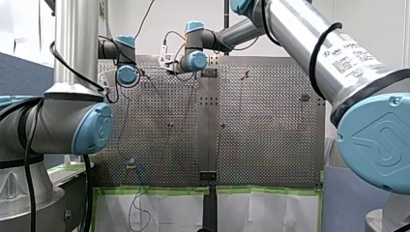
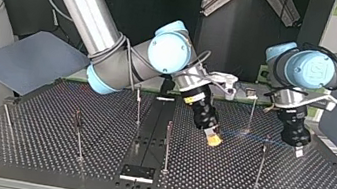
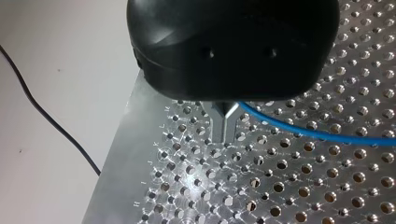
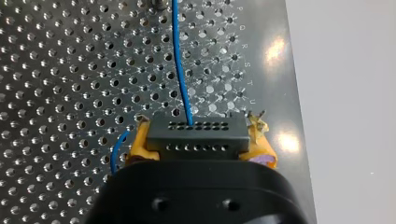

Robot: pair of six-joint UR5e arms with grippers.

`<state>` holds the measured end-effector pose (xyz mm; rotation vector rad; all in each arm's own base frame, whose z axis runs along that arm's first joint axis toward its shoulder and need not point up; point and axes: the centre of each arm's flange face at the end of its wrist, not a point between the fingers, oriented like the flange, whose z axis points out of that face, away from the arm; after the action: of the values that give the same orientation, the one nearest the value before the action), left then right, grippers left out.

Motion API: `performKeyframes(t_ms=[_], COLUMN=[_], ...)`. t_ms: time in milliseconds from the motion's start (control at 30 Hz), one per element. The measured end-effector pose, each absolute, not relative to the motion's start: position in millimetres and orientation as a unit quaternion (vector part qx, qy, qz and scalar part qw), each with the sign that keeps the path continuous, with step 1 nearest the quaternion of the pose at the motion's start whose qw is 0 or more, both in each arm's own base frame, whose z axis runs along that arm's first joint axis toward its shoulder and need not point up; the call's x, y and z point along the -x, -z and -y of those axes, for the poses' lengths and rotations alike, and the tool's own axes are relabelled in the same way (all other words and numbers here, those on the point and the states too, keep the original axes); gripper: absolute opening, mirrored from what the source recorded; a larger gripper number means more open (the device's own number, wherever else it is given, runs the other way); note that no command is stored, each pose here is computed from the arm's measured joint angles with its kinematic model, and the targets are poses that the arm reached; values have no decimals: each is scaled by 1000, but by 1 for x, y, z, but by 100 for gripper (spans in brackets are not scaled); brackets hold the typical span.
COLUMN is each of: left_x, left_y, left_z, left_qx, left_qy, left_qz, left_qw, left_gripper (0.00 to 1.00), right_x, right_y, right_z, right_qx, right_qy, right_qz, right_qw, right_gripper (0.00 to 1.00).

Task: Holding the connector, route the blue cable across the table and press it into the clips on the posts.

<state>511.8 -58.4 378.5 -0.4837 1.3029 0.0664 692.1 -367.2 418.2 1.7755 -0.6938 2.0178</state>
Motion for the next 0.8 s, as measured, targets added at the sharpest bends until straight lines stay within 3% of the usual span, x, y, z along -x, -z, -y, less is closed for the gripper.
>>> performKeyframes(t_ms=[367,800], left_x=[-496,-485], left_y=[-377,-379], left_z=[72,82], left_qx=[211,211], left_qy=[-16,-9], left_qz=[-626,-619], left_qw=[751,757], left_gripper=[0,0], right_x=[-696,-695], right_y=[-417,-414], right_z=[355,353], right_qx=[-638,-644], right_qy=[-709,-703], right_qz=[241,245], right_qw=[179,175], right_gripper=[0,0])
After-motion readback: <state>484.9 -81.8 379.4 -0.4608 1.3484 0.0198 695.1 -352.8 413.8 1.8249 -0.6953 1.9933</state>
